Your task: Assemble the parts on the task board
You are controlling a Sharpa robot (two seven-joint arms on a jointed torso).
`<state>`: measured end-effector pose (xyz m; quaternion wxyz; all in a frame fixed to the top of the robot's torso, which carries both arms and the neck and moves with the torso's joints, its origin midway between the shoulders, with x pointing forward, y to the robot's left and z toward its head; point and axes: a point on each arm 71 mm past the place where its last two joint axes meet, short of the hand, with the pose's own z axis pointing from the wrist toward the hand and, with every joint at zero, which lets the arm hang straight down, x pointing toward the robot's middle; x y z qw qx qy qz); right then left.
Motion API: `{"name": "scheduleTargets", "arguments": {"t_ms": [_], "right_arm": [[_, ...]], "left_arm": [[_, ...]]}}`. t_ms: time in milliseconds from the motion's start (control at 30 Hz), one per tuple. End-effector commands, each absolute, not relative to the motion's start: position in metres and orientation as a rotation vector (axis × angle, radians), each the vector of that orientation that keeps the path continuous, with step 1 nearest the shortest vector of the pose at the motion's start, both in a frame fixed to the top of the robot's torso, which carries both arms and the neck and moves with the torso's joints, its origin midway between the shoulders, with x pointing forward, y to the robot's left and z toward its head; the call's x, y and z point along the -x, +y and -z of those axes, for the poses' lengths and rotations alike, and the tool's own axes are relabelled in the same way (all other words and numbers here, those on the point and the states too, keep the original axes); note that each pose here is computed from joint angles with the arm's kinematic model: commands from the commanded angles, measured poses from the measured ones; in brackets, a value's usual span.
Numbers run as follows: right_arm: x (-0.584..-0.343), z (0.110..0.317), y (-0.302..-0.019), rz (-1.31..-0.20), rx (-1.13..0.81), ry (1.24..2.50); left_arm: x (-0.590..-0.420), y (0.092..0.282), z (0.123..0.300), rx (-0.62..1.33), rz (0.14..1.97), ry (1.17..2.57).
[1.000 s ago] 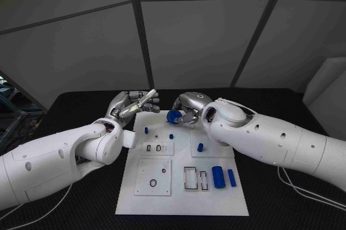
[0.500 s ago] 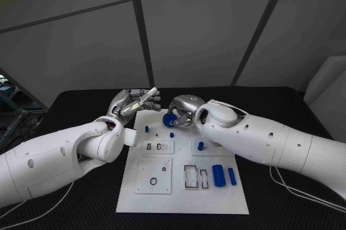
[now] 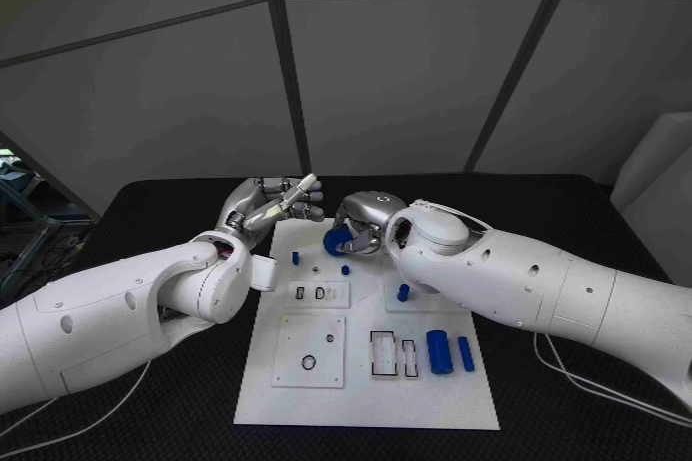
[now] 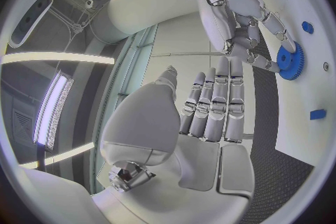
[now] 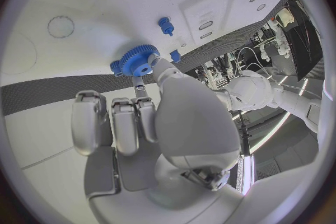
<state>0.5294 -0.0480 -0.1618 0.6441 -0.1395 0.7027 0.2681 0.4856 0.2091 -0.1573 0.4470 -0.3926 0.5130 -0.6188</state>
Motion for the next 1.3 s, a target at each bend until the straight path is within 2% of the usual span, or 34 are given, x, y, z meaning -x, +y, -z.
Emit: {"name": "scheduleTargets", "arguments": {"t_ms": [33,967,1167,1300], "right_arm": [[-0.529,0.164,-0.046,-0.597,0.333,1.627],[-0.531,0.174,-0.06,-0.541,0.306,1.711],[-0.53,0.169,-0.068,-0.562,0.27,1.66],[-0.524,0.16,-0.076,-0.641,0.233,1.566]], "left_arm": [[-0.486,0.208,0.155,0.958,1.545,1.267],[-0.486,0.21,0.155,0.96,1.538,1.265],[-0.486,0.212,0.155,0.96,1.535,1.264],[-0.486,0.214,0.155,0.96,1.531,1.261]]}}
